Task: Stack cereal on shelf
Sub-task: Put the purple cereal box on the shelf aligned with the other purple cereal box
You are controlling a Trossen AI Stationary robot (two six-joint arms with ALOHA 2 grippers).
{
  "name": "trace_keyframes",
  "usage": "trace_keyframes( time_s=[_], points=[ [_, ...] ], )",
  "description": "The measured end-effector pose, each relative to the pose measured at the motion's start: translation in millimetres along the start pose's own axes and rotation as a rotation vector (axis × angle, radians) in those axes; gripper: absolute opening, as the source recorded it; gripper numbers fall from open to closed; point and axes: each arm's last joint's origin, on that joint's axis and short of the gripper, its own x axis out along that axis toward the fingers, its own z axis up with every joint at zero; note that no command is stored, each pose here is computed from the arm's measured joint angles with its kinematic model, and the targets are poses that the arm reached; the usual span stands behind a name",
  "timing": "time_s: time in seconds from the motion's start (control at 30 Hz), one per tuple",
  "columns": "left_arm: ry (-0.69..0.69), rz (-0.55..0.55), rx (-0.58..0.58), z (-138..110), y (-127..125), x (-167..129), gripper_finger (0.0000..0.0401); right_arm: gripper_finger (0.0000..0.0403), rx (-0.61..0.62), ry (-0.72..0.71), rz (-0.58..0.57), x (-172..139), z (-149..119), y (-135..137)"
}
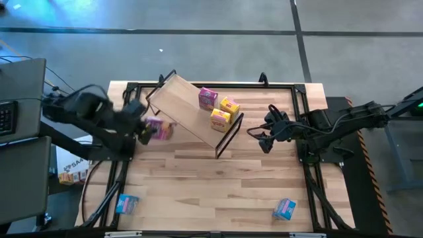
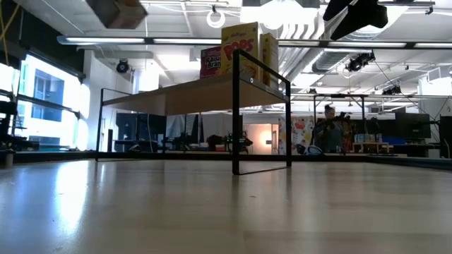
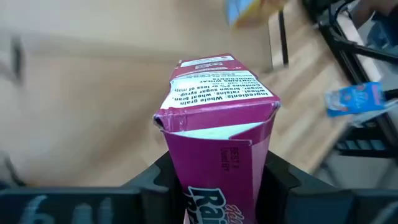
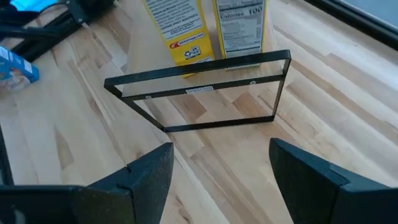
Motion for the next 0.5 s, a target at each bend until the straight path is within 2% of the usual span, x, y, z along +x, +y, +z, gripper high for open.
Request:
trace_keyframes(
  time_s=[0.27,0.4,0.5],
  points=[
    [-0.023,-0.046,0.608,49.0,-5.9,31.1,0.0117,0.0256,0.153,-0.041,-0.033,0.0,1.1,-1.0],
    [0.03,-0.096,0.9,65.8,-6.2,51.8,0.0117,0.0256,0.218,-0.062,-0.047,-0.1,1.7,-1.5],
    [0.084,-0.11,1.055,73.5,-5.5,67.6,0.0117,0.0256,0.239,-0.064,-0.047,-0.1,1.7,-1.5]
  ],
)
